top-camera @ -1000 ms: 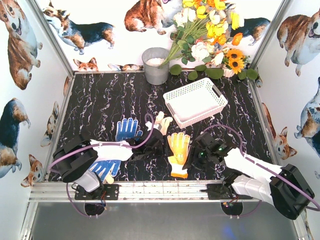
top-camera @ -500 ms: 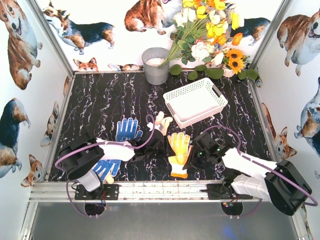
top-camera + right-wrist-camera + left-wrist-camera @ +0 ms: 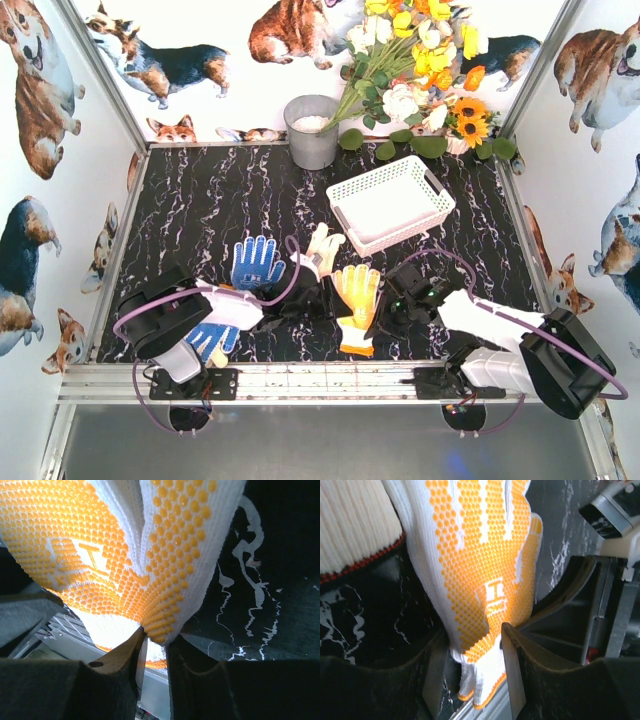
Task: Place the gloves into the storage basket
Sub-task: Pair the glove with the glove.
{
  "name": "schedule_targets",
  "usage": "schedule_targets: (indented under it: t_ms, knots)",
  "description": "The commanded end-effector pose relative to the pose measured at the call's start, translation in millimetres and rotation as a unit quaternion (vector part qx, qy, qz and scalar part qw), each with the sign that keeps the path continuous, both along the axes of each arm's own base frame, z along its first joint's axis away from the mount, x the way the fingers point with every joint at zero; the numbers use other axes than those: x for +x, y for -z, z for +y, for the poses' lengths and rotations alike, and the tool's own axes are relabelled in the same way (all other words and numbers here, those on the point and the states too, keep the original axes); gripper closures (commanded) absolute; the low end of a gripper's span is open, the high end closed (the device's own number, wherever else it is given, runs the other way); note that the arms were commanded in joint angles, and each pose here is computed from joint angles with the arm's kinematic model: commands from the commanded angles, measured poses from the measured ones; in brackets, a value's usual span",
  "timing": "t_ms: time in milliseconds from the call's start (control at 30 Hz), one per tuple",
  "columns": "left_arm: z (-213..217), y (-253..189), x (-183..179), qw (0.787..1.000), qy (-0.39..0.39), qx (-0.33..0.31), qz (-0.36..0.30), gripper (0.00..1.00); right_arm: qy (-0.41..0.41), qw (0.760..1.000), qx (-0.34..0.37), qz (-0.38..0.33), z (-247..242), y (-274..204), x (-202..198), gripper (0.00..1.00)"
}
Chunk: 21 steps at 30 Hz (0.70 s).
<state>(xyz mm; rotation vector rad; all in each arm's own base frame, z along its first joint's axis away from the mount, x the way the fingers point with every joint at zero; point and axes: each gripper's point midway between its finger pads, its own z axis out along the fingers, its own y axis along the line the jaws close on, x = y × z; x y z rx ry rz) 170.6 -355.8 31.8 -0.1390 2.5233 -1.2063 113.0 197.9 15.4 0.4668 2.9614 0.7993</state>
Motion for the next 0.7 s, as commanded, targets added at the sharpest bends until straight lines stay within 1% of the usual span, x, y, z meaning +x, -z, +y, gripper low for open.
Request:
schedule_targets:
  t_ms: [0, 33, 67, 133, 400, 500, 667]
  knots:
    - [-12.5, -19.7, -10.4, 0.997, 0.019, -0.079, 0.009, 0.58, 0.016, 0.997, -0.079, -0.006, -25.4, 23.4, 1.7, 0.77]
    - [-13.6, -9.4, -15.3, 0.997, 0.031, -0.07, 0.023, 0.58, 0.015, 0.997, -0.078, -0.007, -24.6, 22.8, 2.4, 0.77]
    - [-17.8, -6.1, -19.0, 0.997, 0.047, -0.062, 0.029, 0.57, 0.014, 0.997, -0.078, -0.007, -24.3, 22.6, 2.4, 0.77]
    - [-19.8, -2.1, -23.4, 0.996, 0.054, -0.054, 0.035, 0.57, 0.014, 0.997, -0.078, -0.01, -23.9, 21.7, 3.3, 0.77]
    - [-3.4, 16.1, -29.6, 0.997, 0.032, -0.013, 0.064, 0.57, 0.023, 0.997, -0.075, -0.018, -23.9, 19.9, 5.0, 0.77]
    - [-1.2, 17.0, -32.5, 0.997, 0.032, -0.013, 0.069, 0.58, 0.028, 0.997, -0.074, -0.019, -23.8, 20.1, 5.6, 0.77]
    - [-9.1, 12.7, -45.7, 0.994, 0.061, -0.029, 0.084, 0.59, 0.039, 0.997, -0.06, -0.021, -20.4, 19.2, 6.9, 0.77]
